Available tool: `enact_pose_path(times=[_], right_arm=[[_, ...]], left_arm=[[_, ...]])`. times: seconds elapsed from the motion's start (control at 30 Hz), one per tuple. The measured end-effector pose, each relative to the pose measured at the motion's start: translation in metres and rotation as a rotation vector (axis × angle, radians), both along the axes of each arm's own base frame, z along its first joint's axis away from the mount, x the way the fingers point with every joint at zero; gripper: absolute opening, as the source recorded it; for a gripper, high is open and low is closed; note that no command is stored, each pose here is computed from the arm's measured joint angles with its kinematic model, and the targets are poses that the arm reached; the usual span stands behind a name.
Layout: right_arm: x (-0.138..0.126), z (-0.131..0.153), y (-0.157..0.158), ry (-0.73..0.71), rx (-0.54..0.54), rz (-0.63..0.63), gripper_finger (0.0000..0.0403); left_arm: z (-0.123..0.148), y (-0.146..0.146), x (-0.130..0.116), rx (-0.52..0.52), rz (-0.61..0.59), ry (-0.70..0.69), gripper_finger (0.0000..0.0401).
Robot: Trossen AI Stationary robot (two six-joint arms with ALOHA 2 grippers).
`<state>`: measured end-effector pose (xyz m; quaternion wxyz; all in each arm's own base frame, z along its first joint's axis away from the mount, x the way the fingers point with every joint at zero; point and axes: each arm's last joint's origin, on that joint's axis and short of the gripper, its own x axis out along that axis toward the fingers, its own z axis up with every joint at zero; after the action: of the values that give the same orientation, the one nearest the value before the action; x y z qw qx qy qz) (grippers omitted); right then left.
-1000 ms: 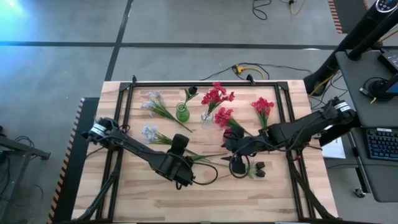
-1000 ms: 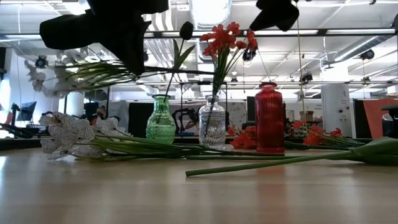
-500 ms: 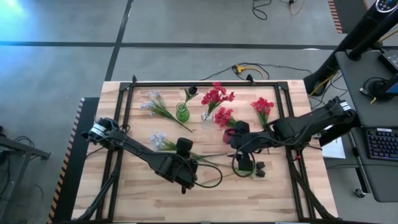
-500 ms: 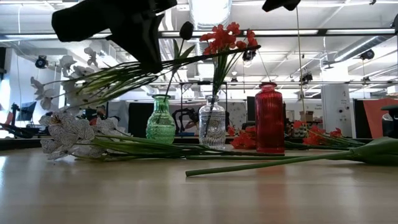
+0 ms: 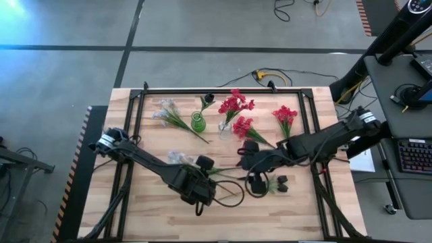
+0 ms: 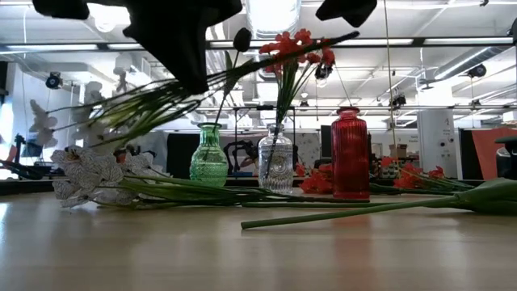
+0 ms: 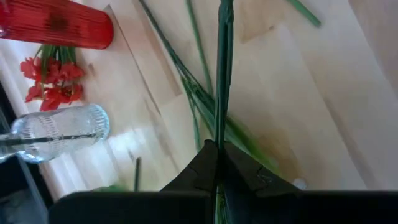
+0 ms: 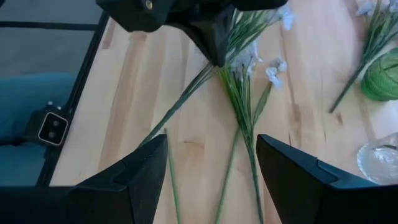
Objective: Sort flowers into vase by color
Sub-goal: Put the middle left white flowers into the red vase
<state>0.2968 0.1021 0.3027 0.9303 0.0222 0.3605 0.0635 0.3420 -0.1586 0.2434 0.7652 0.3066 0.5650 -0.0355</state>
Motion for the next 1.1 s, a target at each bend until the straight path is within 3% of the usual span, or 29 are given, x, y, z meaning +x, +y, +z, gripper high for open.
enact_pose_path(times=[0.3,0.5,0.7,1.1], right_arm=[[0.012,-0.006,0.005,-0.037,0.019,-0.005,0.024],[0.017,-0.01,0.006,-0.048,0.012,-0.033,0.0276],[0.027,-0.016,0.0,-0.076,-0.029,-0.116,0.0302],[0.053,-0.042,-0.018,-0.027,0.062,-0.17,0.028]], left_arm=[[0.021,0.003,0.0,0.045,-0.044,0.03,0.0],[0.032,0.007,-0.003,0.157,-0.037,0.028,0.0],[0.036,0.005,0.0,0.173,-0.085,0.006,0.0],[0.046,0.007,0.003,0.246,-0.098,-0.032,0.0]])
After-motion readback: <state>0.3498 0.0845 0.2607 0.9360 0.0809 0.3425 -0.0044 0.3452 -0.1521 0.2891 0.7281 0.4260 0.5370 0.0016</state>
